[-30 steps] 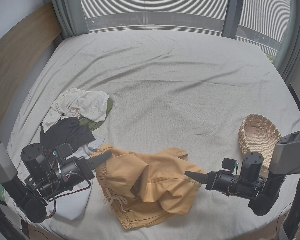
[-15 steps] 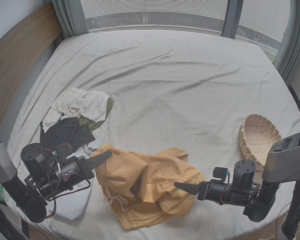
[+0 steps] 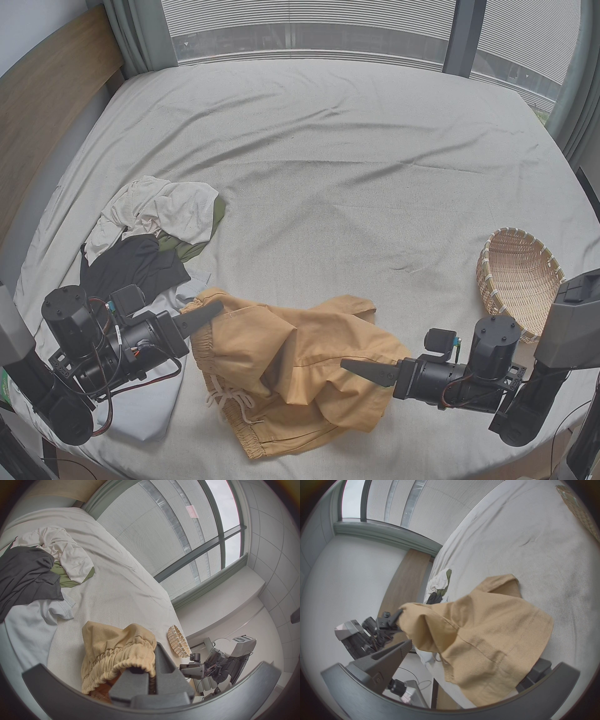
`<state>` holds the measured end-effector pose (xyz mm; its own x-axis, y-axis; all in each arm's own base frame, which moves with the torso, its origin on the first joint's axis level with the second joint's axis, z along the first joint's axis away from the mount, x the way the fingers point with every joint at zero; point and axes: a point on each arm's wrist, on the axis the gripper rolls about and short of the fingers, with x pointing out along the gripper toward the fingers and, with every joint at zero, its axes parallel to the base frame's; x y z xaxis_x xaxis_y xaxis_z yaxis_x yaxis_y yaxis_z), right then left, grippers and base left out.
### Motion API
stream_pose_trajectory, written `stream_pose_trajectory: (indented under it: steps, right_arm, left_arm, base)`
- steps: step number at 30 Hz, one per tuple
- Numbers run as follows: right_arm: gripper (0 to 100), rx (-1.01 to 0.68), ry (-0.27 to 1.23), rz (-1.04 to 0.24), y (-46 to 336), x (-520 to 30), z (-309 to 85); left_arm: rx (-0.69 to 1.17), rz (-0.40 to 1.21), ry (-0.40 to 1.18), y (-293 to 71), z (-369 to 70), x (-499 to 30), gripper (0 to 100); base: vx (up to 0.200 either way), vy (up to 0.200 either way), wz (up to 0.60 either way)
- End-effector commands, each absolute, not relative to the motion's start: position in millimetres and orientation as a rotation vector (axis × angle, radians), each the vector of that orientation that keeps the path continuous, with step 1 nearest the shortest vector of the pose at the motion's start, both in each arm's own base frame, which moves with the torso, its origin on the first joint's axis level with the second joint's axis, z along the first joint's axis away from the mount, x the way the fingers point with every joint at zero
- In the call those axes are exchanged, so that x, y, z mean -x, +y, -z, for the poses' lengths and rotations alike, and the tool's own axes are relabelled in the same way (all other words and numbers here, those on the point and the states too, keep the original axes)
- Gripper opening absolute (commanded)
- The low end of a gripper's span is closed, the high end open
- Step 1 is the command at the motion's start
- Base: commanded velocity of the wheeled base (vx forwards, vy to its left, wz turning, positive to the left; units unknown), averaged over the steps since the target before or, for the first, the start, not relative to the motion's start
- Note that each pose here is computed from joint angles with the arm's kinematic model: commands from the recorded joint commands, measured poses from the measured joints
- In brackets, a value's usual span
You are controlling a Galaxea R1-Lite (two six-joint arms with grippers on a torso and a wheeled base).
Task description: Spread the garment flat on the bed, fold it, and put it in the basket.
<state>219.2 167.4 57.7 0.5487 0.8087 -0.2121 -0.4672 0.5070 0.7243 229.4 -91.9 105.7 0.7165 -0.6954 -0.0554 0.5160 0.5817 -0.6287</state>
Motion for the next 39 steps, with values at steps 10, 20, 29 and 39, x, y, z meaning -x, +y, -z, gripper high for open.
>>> stream_pose_trajectory:
  steps: [10, 20, 29, 39]
  right_arm:
    - [100, -0.688, 0.564, -0.853, 176, -223, -64]
    - [100, -0.674, 0.562, -0.854, 186, -235, -54]
    - [0, -0.657, 0.563, -0.841, 183, -234, -52]
    - [0, -0.648, 0.529, -0.822, 163, -221, -67]
  left_arm:
    - [0.626, 0.719, 0.318, -93, -104, -231, 0]
    - [0.626, 0.721, 0.303, -92, -107, -232, 0]
    - [0.626, 0.722, 0.307, -93, -106, -232, 0]
    - [0.632, 0.719, 0.276, -91, -111, -236, 0]
  base:
    - [0.0, 0.0, 0.0]
    - [0.0, 0.0, 0.0]
    - [0.0, 0.0, 0.0]
    - [0.0, 0.0, 0.0]
